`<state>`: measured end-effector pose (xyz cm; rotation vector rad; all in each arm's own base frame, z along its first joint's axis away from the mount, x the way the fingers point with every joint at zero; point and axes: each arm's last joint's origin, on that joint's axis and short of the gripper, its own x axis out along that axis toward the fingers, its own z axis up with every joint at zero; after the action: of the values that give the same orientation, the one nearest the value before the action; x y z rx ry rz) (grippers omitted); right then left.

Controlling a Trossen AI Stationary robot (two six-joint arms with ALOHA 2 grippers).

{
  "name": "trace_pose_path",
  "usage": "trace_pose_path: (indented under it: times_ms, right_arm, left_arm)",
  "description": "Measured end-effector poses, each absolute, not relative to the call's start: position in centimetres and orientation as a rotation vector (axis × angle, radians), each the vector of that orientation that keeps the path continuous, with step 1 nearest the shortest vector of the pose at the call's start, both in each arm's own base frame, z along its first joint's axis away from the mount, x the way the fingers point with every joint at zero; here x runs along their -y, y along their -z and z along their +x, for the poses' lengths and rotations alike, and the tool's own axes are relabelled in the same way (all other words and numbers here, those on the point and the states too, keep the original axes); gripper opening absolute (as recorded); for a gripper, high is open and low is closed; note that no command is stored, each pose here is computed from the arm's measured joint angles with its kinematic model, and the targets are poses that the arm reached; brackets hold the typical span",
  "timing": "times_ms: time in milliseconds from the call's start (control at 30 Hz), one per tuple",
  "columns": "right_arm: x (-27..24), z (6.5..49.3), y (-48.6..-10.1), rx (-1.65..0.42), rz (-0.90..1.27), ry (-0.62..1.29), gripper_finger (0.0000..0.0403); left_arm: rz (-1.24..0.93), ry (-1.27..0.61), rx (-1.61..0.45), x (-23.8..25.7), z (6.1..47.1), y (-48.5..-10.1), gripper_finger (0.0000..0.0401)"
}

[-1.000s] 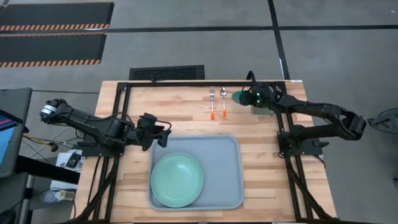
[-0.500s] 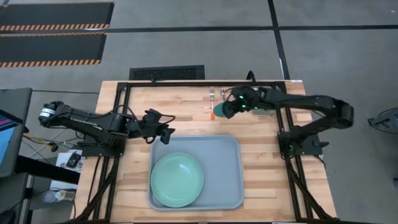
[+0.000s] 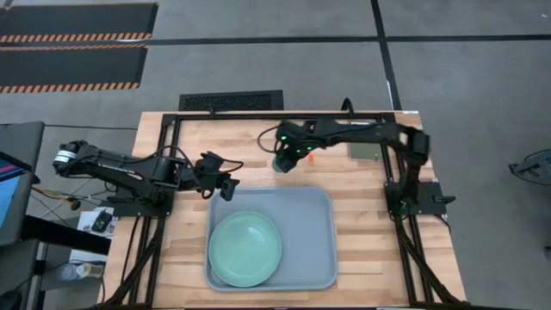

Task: Pick and place plate/cup/fork/spoon on tray
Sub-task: Put the green cup to the top of the green plate on the blue serving tray

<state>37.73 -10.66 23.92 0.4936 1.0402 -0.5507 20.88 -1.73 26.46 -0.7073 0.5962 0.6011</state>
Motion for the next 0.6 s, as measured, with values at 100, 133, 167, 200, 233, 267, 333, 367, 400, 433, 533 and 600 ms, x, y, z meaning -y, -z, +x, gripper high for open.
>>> trace_pose_path:
  times_ms: [100, 133, 167, 200, 233, 267, 333, 367, 400, 433, 533, 600]
  right_arm:
    - [10.4, 39.2, -23.3, -1.076, 0.471, 0.533, 0.0016]
    - [10.4, 39.6, -23.2, -1.079, 0.465, 0.528, 0.0016]
    - [10.3, 39.9, -23.1, -1.085, 0.461, 0.524, 0.0016]
    - [10.4, 40.2, -22.9, -1.089, 0.459, 0.523, 0.0016]
    - [10.4, 40.5, -22.7, -1.088, 0.458, 0.522, 0.0017]
    - [10.5, 40.6, -22.4, -1.095, 0.459, 0.523, 0.0018]
    - [10.5, 40.8, -21.7, -1.117, 0.459, 0.527, 0.002]
    - [10.6, 40.8, -21.4, -1.124, 0.459, 0.528, 0.002]
    - [10.6, 40.9, -21.2, -1.129, 0.459, 0.529, 0.002]
    - [10.6, 41.0, -20.9, -1.135, 0.459, 0.53, 0.002]
    - [10.7, 41.1, -20.5, -1.149, 0.459, 0.533, 0.0019]
    - [10.7, 41.1, -20.6, -1.138, 0.459, 0.531, 0.0019]
  left_arm:
    - [-0.701, -0.608, -0.611, 1.7, 20.8, -26.3, 0.021]
    - [-0.7, -0.609, -0.614, 1.7, 20.7, -26.3, 0.021]
    - [-0.699, -0.61, -0.616, 1.7, 20.7, -26.3, 0.021]
    - [-0.7, -0.609, -0.616, 1.7, 20.7, -26.3, 0.021]
    - [-0.701, -0.607, -0.617, 1.7, 20.7, -26.3, 0.021]
    - [-0.703, -0.605, -0.619, 1.7, 20.7, -26.3, 0.021]
    - [-0.704, -0.604, -0.619, 1.7, 20.7, -26.3, 0.021]
    - [-0.703, -0.604, -0.62, 1.7, 20.7, -26.3, 0.021]
    - [-0.704, -0.604, -0.62, 1.7, 20.7, -26.3, 0.021]
    - [-0.704, -0.604, -0.62, 1.7, 20.7, -26.3, 0.021]
    - [-0.705, -0.604, -0.619, 1.7, 20.7, -26.3, 0.021]
    - [-0.705, -0.605, -0.619, 1.7, 20.7, -26.3, 0.021]
